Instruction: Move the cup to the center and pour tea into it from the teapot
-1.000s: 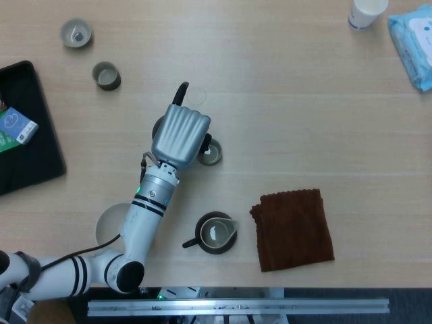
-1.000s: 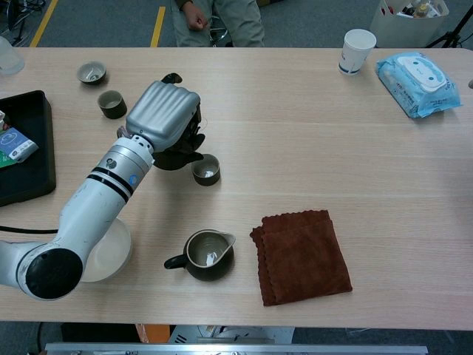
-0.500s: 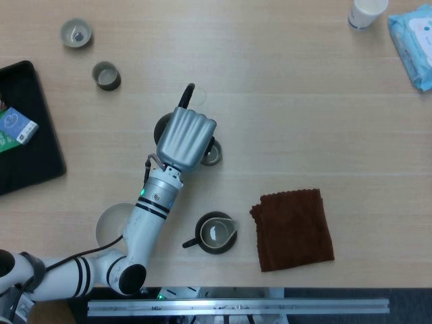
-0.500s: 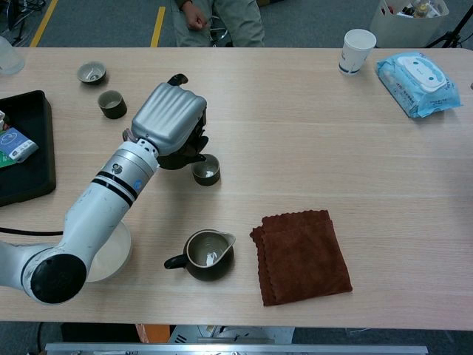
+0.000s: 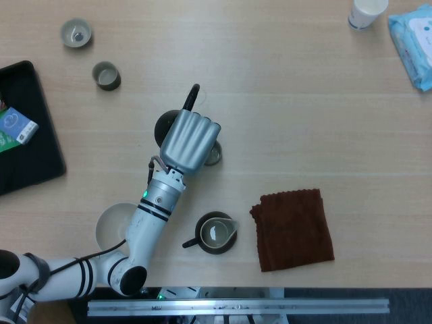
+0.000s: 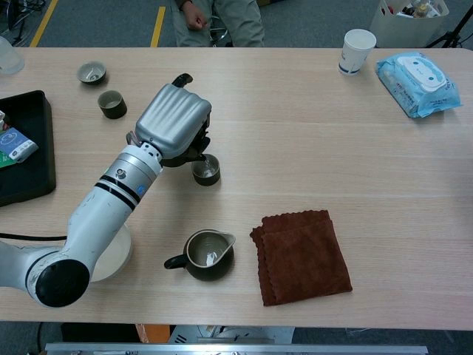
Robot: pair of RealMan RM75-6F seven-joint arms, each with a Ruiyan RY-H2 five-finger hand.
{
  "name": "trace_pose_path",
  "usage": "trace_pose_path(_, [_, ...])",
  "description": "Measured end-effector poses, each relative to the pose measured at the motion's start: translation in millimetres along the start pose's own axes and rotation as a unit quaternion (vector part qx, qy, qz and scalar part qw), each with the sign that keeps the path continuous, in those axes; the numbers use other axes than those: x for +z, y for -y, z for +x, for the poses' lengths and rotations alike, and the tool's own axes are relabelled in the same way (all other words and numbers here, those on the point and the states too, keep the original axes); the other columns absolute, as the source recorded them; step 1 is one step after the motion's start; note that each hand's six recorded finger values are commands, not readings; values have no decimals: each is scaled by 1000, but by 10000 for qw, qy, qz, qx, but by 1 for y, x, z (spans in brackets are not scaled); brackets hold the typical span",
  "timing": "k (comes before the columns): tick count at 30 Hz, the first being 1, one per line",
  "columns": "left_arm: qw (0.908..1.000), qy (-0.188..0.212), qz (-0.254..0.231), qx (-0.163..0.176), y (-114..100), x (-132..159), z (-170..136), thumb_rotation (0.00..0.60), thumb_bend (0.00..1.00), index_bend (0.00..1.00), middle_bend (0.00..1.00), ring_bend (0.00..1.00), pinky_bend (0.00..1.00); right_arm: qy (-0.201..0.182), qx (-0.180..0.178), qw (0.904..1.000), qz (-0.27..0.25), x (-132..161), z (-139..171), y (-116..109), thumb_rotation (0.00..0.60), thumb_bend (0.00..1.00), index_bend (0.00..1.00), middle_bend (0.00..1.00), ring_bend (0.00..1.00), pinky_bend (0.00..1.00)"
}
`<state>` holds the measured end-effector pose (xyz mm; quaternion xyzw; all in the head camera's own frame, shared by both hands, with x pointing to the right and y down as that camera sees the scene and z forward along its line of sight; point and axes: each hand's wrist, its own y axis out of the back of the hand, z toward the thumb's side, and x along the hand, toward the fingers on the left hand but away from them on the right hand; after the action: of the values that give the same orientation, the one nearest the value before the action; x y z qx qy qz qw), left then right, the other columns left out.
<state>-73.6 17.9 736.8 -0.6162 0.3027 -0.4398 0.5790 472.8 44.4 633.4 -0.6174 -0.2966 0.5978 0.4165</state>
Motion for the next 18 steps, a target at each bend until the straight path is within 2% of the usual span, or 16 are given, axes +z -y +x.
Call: trace_pose_path(18, [9994, 96, 258, 203, -3, -4, -1, 562, 350, 956, 1000, 900, 153, 34, -40, 10000, 0, 0, 0, -1, 600, 213, 141, 101, 0, 49])
